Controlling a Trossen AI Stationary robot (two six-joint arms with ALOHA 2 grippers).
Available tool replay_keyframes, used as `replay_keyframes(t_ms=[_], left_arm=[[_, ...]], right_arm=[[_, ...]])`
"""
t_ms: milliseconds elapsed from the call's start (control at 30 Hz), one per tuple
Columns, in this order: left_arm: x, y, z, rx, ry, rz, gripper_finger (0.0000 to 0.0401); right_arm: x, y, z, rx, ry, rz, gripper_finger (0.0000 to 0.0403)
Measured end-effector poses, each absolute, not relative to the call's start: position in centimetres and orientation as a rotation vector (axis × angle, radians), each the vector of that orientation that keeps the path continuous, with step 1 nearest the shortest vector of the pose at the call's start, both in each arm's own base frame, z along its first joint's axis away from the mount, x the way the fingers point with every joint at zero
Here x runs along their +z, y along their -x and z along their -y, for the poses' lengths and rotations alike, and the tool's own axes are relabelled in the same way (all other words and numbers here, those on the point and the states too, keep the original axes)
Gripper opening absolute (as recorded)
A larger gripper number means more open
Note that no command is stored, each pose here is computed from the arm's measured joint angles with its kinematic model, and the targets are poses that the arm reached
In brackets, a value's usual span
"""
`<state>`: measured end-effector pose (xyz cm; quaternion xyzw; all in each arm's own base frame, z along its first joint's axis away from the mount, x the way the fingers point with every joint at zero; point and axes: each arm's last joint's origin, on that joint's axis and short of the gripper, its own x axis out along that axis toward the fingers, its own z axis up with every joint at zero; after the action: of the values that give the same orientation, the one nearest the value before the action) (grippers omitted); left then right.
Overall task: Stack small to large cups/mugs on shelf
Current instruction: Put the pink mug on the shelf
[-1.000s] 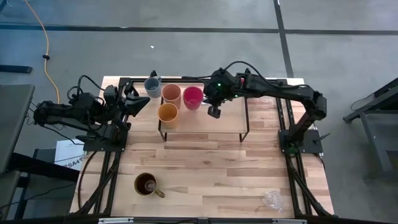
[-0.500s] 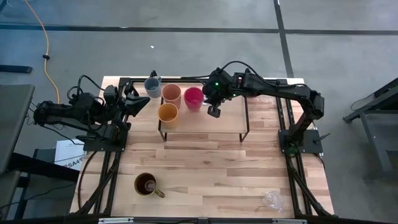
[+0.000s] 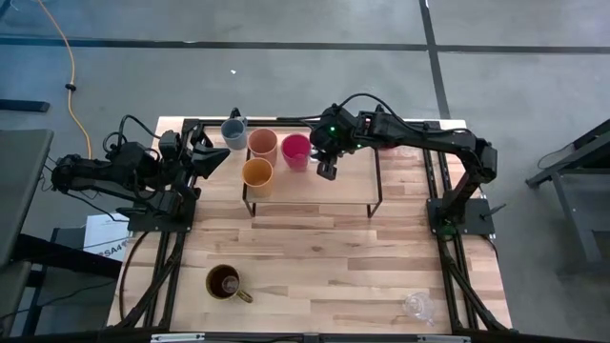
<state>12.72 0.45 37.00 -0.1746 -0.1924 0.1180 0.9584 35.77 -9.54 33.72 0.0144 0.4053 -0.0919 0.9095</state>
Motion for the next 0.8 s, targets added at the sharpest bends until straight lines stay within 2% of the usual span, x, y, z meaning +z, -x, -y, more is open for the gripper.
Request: replay_keyframes(t_ms=[200,567,800], left_arm=[[37.0,-12.73,-0.45,0.239,0.354,0.39,0.0003],[37.0,-12.73,-0.45,0.239,0.354,0.39,0.0003],[37.0,-12.73,-0.45,0.239,0.354,0.39,0.0003]], right_arm=[[33.72,-35.76,9.54,-0.196,-0.043,-0.835,0.0128],[33.7,-35.74,9.56,-0.206,-0.039,-0.839,0.0216],[34.19,-35.2,9.42,-0.209,-0.038,-0.841,0.0228]])
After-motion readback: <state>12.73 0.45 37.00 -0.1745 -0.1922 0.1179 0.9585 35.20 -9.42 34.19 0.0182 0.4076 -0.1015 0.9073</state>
